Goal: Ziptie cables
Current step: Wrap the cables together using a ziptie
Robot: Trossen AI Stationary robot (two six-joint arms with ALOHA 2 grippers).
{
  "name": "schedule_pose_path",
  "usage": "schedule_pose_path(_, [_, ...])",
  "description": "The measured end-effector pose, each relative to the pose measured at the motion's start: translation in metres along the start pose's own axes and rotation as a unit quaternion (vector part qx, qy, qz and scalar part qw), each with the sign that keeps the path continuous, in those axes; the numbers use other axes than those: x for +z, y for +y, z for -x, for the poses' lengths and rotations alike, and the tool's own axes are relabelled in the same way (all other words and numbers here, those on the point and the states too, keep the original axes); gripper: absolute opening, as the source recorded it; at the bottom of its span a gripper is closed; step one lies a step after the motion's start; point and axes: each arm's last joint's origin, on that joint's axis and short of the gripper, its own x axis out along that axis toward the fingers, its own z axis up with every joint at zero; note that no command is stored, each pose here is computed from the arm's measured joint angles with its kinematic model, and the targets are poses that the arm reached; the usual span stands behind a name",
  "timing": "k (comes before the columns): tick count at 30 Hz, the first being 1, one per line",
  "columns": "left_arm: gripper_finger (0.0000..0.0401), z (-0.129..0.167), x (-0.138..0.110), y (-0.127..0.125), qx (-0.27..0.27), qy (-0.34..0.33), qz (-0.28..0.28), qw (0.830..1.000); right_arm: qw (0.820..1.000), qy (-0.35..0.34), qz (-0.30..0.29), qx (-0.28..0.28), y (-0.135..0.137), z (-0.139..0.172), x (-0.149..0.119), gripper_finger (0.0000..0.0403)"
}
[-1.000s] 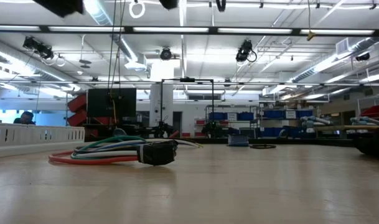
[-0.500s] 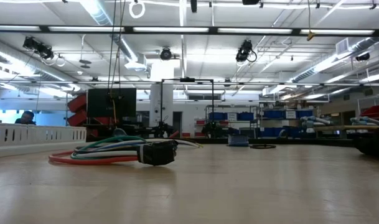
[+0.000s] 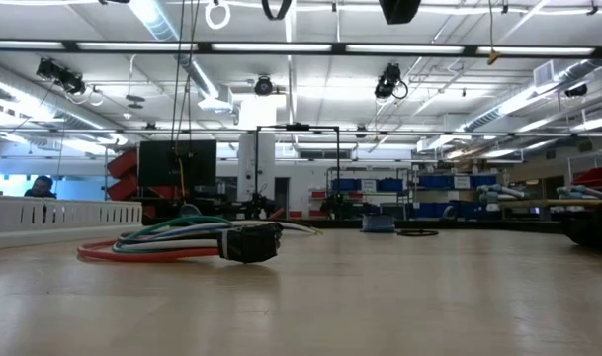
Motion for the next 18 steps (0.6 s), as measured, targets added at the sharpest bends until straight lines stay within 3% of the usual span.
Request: schedule_pose_path(18, [0.0000,-0.003,-0.004,-0.016,-0.004,0.020,-0.027,0.999,1.000,0.006,-0.019,0.006,-0.004,-0.003,-0.002,0.0000])
